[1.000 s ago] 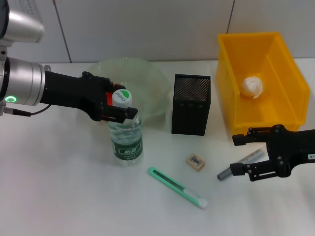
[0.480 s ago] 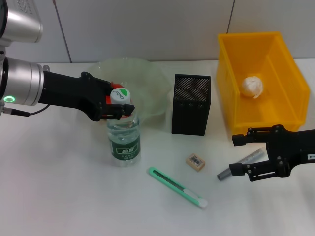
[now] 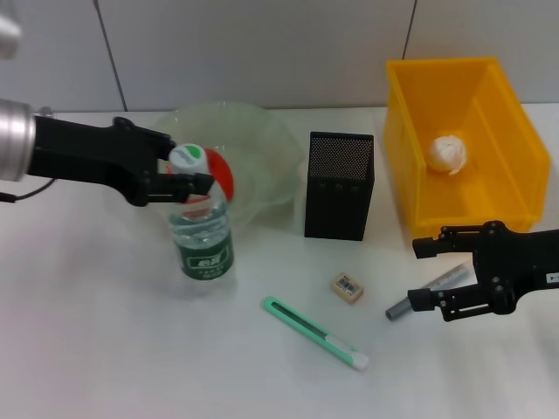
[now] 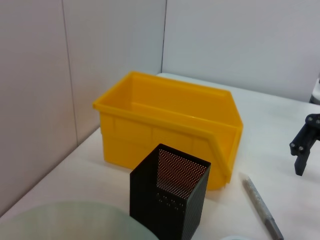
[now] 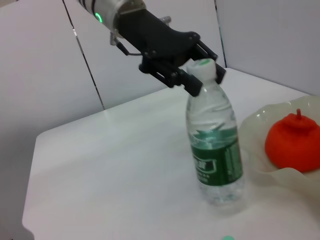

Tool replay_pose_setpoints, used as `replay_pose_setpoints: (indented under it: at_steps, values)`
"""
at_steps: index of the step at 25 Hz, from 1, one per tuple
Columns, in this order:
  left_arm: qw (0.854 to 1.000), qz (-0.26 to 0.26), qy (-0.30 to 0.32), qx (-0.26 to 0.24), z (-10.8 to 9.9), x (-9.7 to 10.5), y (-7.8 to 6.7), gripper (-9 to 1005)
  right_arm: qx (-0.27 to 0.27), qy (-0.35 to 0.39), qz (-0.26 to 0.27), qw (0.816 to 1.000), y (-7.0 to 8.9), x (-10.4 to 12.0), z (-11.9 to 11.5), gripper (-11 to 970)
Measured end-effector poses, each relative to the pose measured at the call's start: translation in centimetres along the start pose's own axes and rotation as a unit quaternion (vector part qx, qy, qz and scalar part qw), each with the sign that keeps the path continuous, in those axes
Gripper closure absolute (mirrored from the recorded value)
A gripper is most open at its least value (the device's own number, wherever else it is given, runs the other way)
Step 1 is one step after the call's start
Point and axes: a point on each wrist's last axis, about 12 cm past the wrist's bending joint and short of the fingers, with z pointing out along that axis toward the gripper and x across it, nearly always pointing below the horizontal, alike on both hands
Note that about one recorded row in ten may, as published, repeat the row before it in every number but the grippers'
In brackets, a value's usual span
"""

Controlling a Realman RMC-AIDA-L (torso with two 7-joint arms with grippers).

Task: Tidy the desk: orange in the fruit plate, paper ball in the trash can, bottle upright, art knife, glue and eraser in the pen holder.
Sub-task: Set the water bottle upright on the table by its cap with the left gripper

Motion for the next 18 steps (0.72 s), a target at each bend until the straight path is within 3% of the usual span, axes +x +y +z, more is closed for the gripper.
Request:
replay_pose_setpoints:
  at_steps: [9,18]
  values:
    - [0.999,-0.023,-0.006,-0.03,-3.1,1.7,0.5,528,-0.002,-0.001,-0.001,1.0,0.0,-0.1,0.1,126]
    - [0.998,-0.029,-0.014,-0.056,-4.2,2.5,0.9,518,-0.004,-0.002,-0.004,1.0,0.0,-0.2,0.4,127]
